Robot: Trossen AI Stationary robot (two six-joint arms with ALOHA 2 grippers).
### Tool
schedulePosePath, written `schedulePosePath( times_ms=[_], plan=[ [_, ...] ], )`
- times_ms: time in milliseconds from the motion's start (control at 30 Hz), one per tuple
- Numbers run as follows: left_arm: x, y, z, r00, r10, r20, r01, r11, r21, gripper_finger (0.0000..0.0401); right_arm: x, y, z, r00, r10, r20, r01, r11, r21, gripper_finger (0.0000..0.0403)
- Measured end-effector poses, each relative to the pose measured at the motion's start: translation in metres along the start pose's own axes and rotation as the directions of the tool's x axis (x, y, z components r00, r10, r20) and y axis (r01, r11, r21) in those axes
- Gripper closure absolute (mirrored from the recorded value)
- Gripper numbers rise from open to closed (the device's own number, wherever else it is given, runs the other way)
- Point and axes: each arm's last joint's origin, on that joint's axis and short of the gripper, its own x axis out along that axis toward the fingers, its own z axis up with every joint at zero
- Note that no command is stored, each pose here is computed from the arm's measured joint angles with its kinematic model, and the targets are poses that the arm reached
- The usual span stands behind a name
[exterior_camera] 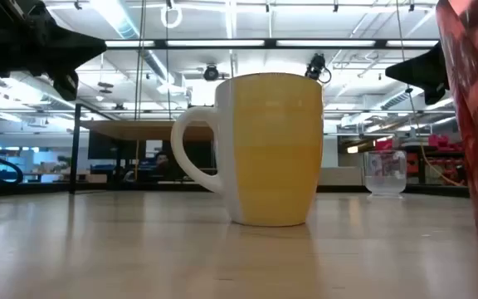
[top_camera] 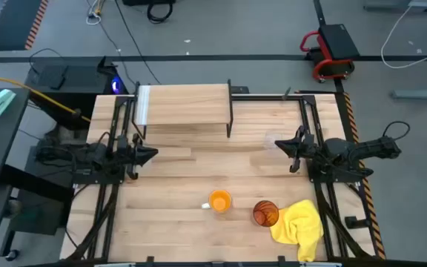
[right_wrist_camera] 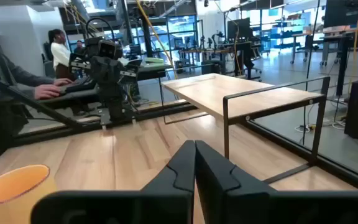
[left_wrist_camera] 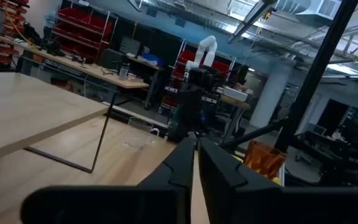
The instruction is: Stack small to large cups/mugs on shelf
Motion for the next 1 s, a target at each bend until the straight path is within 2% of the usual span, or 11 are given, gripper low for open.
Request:
schedulePosePath(
  times_ms=[1000],
  plan=[
    [0.0,0.0,0.0,1.0,0.0,0.0,0.0,1.0,0.0,0.0361,0.0,0.0,-0.0001,1.0,0.0,0.0,0.0,1.0,0.0,0.0385]
  ],
)
